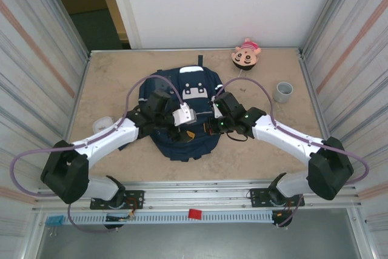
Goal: Pack the student bag
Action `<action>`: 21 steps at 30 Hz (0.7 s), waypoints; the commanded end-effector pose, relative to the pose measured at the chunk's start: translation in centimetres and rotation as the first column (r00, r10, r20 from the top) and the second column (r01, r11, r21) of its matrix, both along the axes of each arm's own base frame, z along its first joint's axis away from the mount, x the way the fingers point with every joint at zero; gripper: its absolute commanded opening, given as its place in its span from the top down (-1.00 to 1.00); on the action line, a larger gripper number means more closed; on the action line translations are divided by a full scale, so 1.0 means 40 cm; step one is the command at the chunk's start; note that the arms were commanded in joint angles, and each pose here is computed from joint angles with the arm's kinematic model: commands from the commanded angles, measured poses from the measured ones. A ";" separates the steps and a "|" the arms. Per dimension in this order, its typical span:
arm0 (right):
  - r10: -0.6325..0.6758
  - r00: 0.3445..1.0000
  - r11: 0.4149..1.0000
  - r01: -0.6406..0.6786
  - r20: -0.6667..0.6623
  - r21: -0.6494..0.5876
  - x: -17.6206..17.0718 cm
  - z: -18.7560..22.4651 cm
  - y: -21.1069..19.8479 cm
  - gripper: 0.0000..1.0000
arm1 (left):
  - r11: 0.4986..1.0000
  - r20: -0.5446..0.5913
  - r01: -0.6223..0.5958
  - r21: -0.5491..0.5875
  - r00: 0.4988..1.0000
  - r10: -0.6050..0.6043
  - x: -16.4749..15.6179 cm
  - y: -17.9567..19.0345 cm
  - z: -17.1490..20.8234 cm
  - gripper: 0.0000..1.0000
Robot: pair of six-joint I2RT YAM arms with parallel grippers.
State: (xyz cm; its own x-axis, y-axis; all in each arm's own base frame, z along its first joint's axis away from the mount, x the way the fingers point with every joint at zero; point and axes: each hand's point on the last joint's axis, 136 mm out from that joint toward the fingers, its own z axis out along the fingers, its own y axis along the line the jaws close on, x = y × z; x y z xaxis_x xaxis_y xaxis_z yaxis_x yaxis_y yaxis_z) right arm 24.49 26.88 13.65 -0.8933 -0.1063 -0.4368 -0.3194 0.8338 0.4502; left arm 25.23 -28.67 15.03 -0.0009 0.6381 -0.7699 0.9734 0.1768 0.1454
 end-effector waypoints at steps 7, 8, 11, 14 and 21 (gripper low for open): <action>0.026 0.999 0.998 -0.028 0.034 0.055 -0.005 0.036 0.011 1.00 | 1.000 0.149 -0.024 -0.020 0.988 0.026 0.070 -0.033 0.024 -0.29; 0.026 0.999 0.998 -0.028 0.034 0.055 -0.005 0.034 0.011 1.00 | 0.999 0.156 -0.035 -0.006 0.987 0.035 0.078 -0.030 0.016 -0.21; 0.016 0.999 0.999 -0.017 0.039 0.049 0.000 0.034 0.006 1.00 | 0.998 0.179 -0.059 0.034 0.983 0.052 0.092 -0.016 0.005 0.04; -0.019 0.999 0.999 0.018 0.043 0.027 0.012 0.023 -0.009 1.00 | 0.998 0.194 -0.065 -0.005 0.979 0.064 0.087 -0.010 0.019 0.51; -0.042 0.998 0.999 0.041 0.050 0.020 0.022 0.005 -0.013 1.00 | 0.996 0.092 -0.018 -0.090 0.995 0.027 0.048 -0.028 0.043 1.00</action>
State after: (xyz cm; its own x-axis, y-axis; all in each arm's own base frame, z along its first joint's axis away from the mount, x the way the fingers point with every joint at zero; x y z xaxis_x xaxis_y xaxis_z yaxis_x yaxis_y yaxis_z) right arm 25.18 26.65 13.41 -0.8818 -0.0844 -0.4639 -0.3147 0.8380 0.4458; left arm 27.05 -29.54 14.88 0.0580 0.6232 -0.7799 0.9521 0.2004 0.2309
